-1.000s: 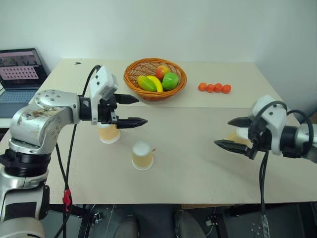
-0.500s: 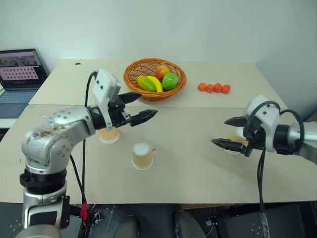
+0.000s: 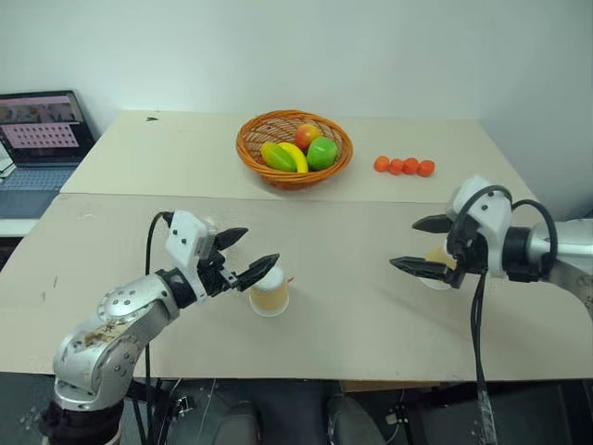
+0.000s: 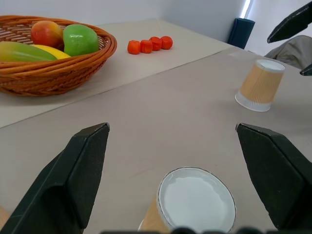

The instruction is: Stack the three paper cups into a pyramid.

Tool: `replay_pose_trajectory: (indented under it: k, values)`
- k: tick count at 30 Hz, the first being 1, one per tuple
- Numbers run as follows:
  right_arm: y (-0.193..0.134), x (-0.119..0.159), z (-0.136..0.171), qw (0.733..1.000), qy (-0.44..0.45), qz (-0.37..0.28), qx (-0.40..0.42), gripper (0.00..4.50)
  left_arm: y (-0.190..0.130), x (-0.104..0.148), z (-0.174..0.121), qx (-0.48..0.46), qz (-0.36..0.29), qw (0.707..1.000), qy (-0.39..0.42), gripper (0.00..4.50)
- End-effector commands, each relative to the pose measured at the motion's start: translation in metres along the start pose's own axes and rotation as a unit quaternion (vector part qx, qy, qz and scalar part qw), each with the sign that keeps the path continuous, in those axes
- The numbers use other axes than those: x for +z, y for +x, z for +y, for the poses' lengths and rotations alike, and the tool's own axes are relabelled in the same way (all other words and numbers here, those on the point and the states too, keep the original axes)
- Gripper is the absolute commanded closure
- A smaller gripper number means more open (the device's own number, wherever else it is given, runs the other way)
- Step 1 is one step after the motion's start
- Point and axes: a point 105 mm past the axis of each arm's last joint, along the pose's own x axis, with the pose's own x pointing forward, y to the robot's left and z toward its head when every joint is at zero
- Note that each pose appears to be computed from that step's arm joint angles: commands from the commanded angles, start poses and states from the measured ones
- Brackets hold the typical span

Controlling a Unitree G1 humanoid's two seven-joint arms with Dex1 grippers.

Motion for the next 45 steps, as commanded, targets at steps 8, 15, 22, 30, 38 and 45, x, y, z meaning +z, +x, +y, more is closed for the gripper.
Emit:
replay_pose_trajectory:
  k: [8,15,22,30,38,45]
  values:
    - [-0.006,0.012,-0.001,1.000,-0.023,-0.014,-0.014,0.00,0.003,-0.008,-0.011,-0.051,0.004,0.997,0.065,0.08]
    - [-0.012,0.012,-0.004,0.999,-0.024,-0.006,-0.025,0.00,0.010,-0.019,-0.011,-0.066,0.011,0.995,0.078,0.08]
    - [-0.020,0.011,-0.004,0.999,-0.023,0.000,-0.037,0.00,0.018,-0.036,-0.018,-0.088,0.017,0.993,0.073,0.08]
    - [-0.027,0.008,-0.002,0.999,-0.017,0.011,-0.048,0.00,0.022,-0.039,-0.017,-0.087,0.009,0.995,0.055,0.61]
    - [-0.031,0.011,-0.002,0.998,-0.018,0.012,-0.056,0.00,0.024,-0.037,-0.019,-0.095,0.002,0.995,0.043,1.90]
    - [-0.032,0.011,-0.004,0.998,-0.017,0.012,-0.064,0.00,0.046,-0.016,-0.008,-0.077,-0.023,0.994,0.078,1.90]
